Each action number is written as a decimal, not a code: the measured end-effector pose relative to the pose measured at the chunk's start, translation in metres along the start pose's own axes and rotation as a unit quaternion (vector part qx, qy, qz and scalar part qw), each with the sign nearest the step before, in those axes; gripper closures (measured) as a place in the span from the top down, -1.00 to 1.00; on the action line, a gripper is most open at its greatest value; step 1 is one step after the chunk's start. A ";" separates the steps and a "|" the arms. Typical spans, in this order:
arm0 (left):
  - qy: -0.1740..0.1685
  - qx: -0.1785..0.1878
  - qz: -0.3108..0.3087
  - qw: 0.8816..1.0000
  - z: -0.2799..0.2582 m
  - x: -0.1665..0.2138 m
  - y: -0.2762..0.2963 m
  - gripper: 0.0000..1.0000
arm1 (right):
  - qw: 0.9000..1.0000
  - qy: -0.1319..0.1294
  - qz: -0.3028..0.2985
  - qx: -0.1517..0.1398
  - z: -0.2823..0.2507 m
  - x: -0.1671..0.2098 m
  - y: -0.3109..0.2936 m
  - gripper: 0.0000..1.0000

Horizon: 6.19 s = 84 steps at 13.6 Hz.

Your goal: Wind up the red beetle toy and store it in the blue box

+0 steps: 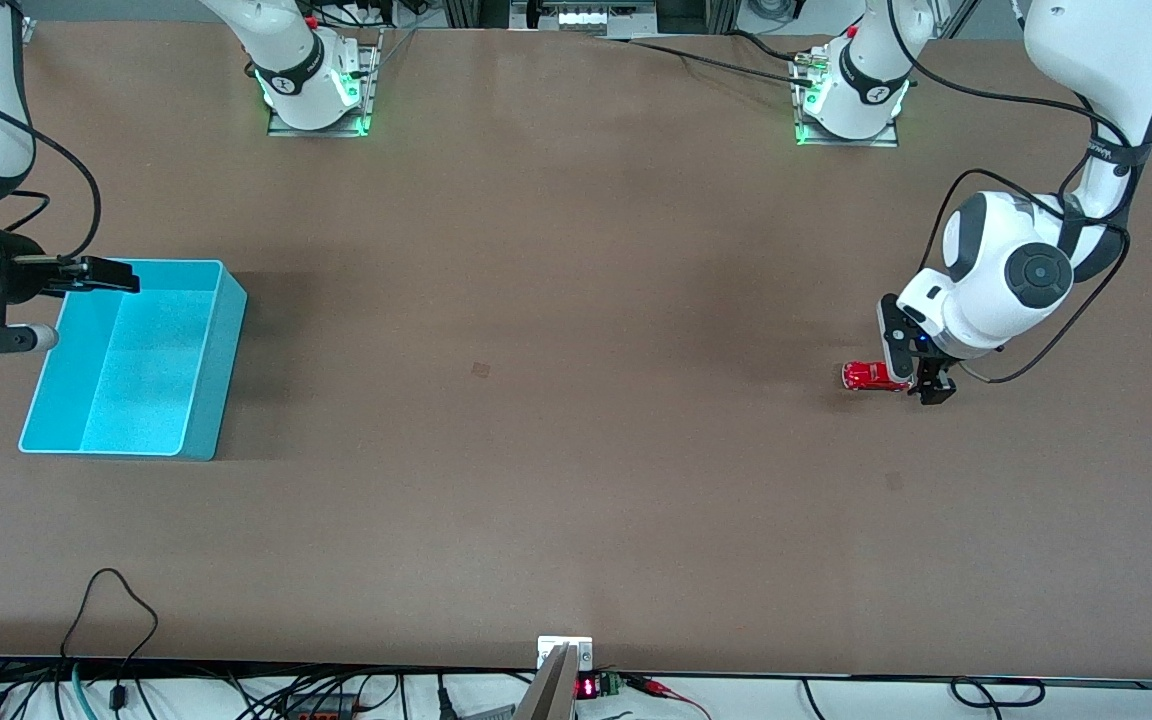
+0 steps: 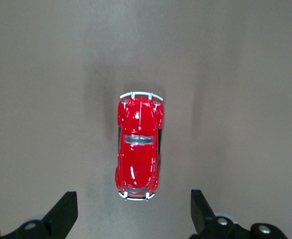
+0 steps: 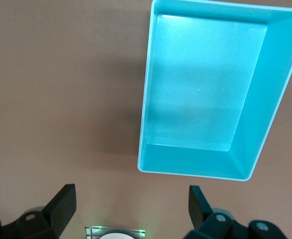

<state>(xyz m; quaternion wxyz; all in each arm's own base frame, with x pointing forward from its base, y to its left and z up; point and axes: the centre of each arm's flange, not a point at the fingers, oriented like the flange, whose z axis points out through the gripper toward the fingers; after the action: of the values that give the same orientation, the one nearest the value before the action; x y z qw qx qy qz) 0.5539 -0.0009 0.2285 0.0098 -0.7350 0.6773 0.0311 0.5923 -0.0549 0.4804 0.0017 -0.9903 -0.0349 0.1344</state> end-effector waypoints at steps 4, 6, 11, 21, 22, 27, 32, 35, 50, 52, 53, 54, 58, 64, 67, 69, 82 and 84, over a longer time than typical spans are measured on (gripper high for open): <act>0.003 -0.002 0.004 1.000 0.014 0.004 0.000 1.00 | 1.000 -0.003 0.000 0.000 0.003 0.002 0.000 1.00; 0.005 -0.005 0.011 1.000 0.017 0.011 0.002 1.00 | 1.000 -0.003 0.000 0.000 0.003 0.002 0.000 1.00; 0.007 -0.012 0.019 1.000 0.025 0.018 0.004 1.00 | 1.000 -0.012 0.001 0.002 0.005 0.000 0.000 1.00; 0.012 -0.005 0.023 1.000 0.042 0.018 0.003 0.77 | 1.000 -0.015 0.001 0.002 0.005 -0.001 0.000 1.00; 0.012 -0.005 0.023 1.000 0.042 0.018 0.003 0.76 | 1.000 -0.016 0.001 0.003 0.005 -0.001 0.000 1.00; 0.012 -0.003 0.024 1.000 0.042 0.018 0.002 0.30 | 1.000 -0.019 0.002 0.003 0.007 -0.001 0.001 1.00; 0.013 0.001 0.024 1.000 0.040 0.018 0.001 -0.12 | 1.000 -0.021 0.002 0.003 0.007 -0.001 0.001 1.00; 0.013 0.001 0.027 1.000 0.040 0.018 0.001 -0.12 | 1.000 -0.021 0.002 0.004 0.007 -0.002 0.000 1.00; 0.014 -0.001 0.053 0.998 0.044 -0.044 -0.003 -0.12 | 1.000 -0.022 0.002 0.004 0.007 -0.002 0.001 1.00; 0.015 -0.001 0.056 0.998 0.046 -0.069 -0.003 -0.12 | 1.000 -0.022 0.002 0.004 0.007 -0.002 0.001 1.00; 0.015 0.000 0.059 0.998 0.047 -0.083 -0.003 -0.12 | 1.000 -0.022 0.002 0.004 0.008 -0.002 0.001 1.00; 0.015 0.001 0.064 0.998 0.048 -0.098 -0.004 -0.12 | 1.000 -0.022 0.002 0.004 0.008 -0.002 0.001 1.00; 0.016 0.005 0.076 0.997 0.051 -0.161 -0.002 -0.11 | 1.000 -0.024 0.002 0.004 0.008 -0.002 0.001 1.00; 0.028 0.002 0.115 0.993 0.016 -0.136 -0.019 0.65 | 1.000 -0.025 0.002 0.004 0.008 -0.002 0.001 1.00; 0.033 -0.032 0.157 0.987 -0.048 -0.089 -0.032 1.00 | 1.000 -0.025 0.002 0.004 0.008 -0.002 0.000 1.00; 0.031 -0.043 0.167 0.985 -0.076 -0.077 -0.035 1.00 | 1.000 -0.025 0.002 0.004 0.008 -0.002 0.001 1.00; 0.030 0.013 -0.366 0.930 -0.142 -0.086 -0.075 1.00 | 1.000 -0.028 0.002 0.005 0.009 -0.003 0.000 1.00; 0.042 0.037 -0.442 0.895 -0.171 -0.088 -0.088 1.00 | 1.000 -0.029 0.002 0.005 0.009 -0.003 0.000 1.00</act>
<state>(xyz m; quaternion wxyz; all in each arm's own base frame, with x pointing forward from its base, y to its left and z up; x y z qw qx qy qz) 0.6396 0.0844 0.4019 0.0206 -0.9582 0.2835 -0.0325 0.5871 -0.0550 0.4725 0.0051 -0.9861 -0.0326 0.1629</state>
